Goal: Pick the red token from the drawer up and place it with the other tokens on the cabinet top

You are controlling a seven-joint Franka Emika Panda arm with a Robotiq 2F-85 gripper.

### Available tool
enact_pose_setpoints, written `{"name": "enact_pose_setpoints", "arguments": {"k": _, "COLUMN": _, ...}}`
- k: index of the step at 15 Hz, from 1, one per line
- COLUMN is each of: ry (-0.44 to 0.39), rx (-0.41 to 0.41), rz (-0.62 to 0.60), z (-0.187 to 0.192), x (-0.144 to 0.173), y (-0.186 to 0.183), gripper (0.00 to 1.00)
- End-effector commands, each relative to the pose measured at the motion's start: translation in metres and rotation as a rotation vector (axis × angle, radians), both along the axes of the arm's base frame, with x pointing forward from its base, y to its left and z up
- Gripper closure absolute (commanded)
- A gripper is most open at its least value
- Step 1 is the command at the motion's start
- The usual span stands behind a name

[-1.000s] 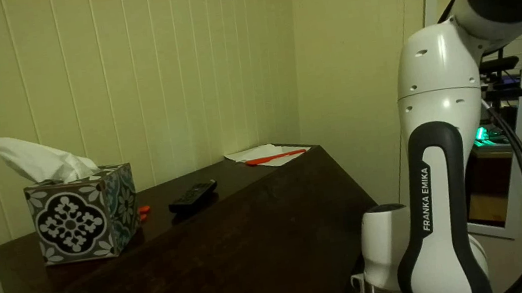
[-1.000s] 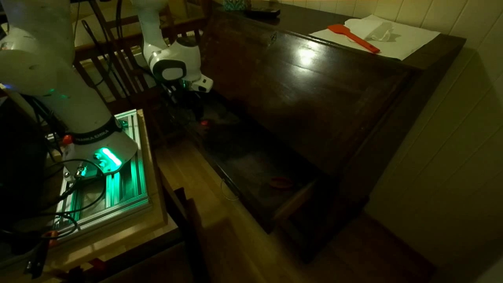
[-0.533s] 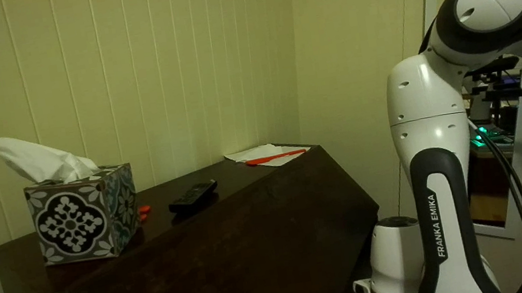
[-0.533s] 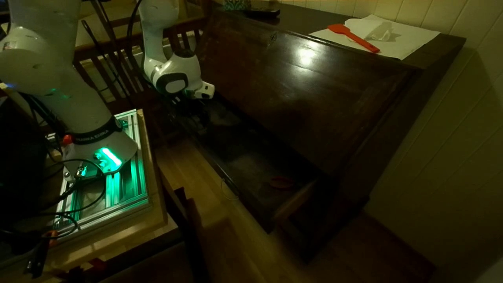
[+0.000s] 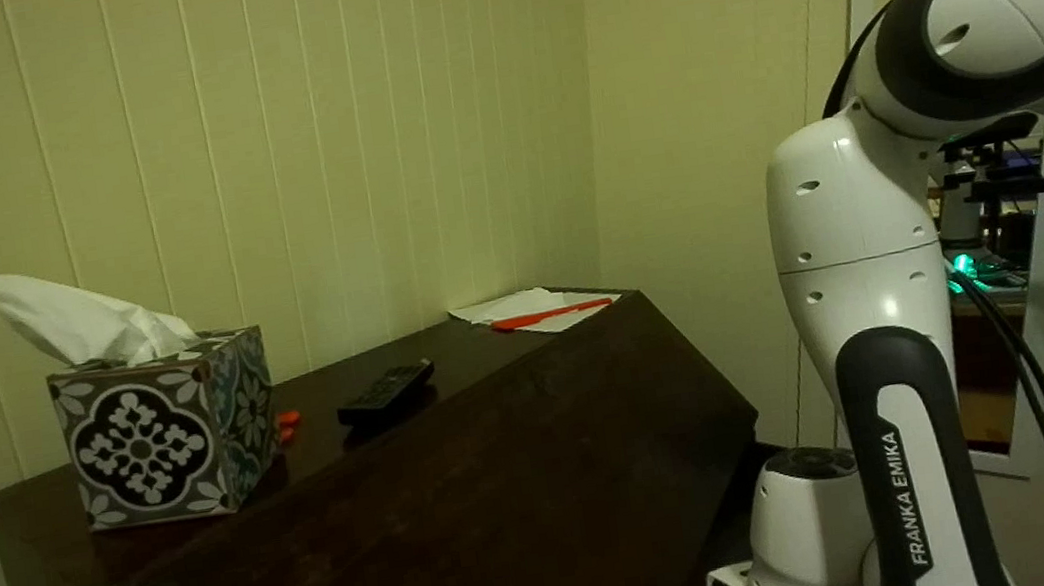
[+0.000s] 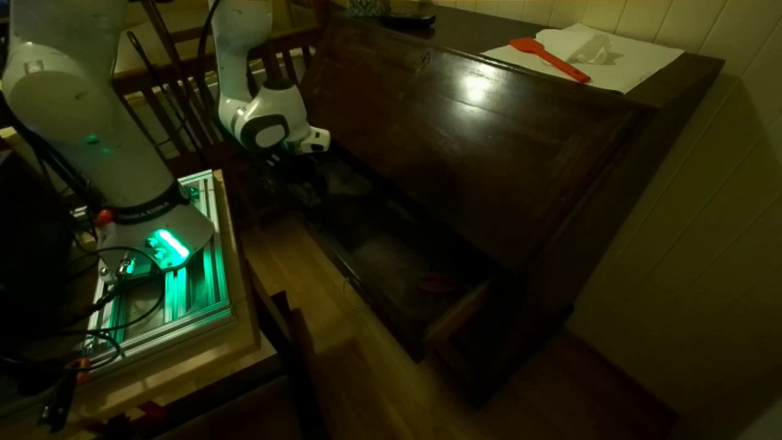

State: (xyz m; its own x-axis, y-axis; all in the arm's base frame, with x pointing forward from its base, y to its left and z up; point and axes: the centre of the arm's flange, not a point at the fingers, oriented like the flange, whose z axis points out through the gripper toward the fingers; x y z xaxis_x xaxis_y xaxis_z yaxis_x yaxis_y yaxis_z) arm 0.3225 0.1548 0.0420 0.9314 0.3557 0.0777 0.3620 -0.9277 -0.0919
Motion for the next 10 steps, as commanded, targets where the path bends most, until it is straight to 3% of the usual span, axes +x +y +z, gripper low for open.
{"name": "enact_pose_setpoints", "arguments": {"k": 1, "ry": -0.049, "rx": -0.022, "rz": 0.025, "z": -0.010, "x": -0.008, "y": 0.012, "gripper": 0.00}}
{"name": "enact_pose_setpoints", "arguments": {"k": 7, "ry": -0.107, "rx": -0.052, "rz": 0.051, "z": -0.015, "x": -0.008, "y": 0.026, "gripper": 0.00}}
{"name": "enact_pose_setpoints", "arguments": {"k": 10, "ry": -0.122, "rx": -0.058, "rz": 0.047, "z": -0.015, "x": -0.004, "y": 0.029, "gripper": 0.10}}
